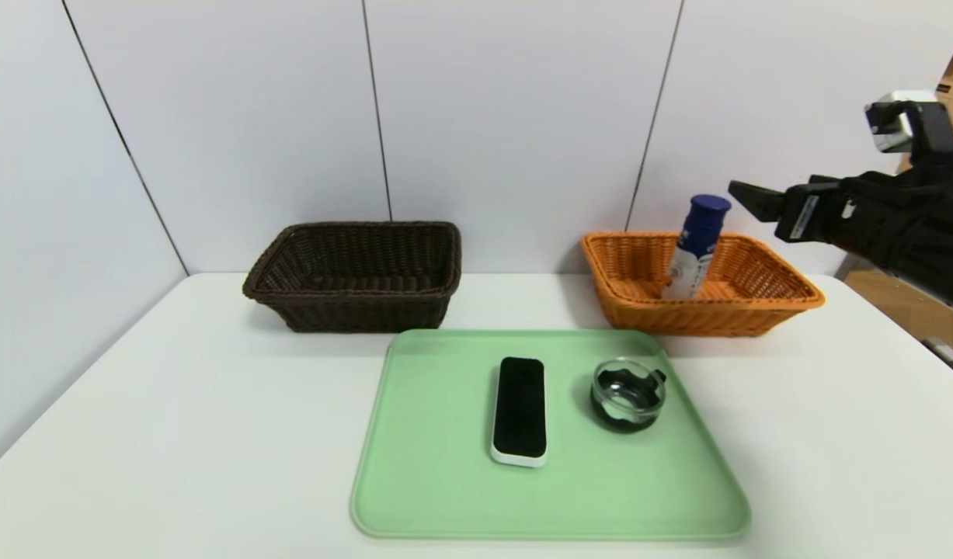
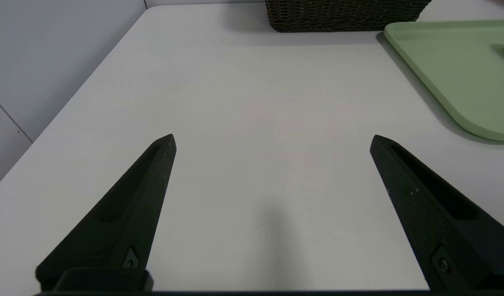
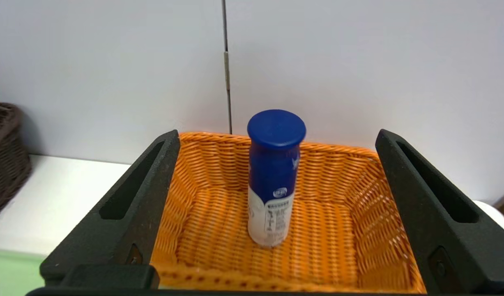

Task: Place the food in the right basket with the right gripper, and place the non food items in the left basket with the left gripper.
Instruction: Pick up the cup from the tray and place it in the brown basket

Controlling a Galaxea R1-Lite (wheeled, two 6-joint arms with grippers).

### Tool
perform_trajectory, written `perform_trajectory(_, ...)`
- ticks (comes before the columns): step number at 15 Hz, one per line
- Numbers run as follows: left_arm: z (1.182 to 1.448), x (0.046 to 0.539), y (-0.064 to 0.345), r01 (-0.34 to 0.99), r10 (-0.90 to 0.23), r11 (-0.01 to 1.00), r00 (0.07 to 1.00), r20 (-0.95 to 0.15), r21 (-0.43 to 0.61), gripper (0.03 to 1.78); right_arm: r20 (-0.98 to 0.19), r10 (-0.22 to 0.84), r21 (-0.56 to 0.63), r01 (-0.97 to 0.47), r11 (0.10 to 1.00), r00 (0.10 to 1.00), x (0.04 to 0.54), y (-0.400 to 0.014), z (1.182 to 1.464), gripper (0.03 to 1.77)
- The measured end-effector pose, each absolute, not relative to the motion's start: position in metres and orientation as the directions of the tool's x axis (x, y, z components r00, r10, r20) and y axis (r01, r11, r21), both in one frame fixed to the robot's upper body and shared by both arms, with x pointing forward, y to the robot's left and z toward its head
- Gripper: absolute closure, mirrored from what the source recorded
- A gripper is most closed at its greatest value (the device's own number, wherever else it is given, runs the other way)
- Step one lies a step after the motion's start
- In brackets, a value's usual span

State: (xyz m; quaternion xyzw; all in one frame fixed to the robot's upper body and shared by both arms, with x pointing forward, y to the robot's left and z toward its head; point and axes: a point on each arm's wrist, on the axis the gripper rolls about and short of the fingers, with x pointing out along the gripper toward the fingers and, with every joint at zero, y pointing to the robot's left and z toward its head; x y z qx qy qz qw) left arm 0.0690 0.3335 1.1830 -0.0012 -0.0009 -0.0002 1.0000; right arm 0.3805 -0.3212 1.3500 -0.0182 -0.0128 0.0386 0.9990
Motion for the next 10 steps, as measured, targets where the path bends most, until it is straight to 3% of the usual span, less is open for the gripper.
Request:
perform_trajectory(6, 1.183, 0.069, 0.334, 0.000, 0.000, 1.000, 1.000, 0.001, -0.003, 0.12, 0.081, 0.079, -0.044, -0.076, 0.996, 0.994, 0.282, -0.326, 1.361, 0.12)
perform_trajectory(10, 1.183, 0.069, 0.334, 0.000, 0.000, 1.000, 1.000, 0.002, -0.003, 0.12, 0.123, 0.078, -0.047, -0.073, 0.996, 0.989, 0.205, -0.330, 1.336, 0.11)
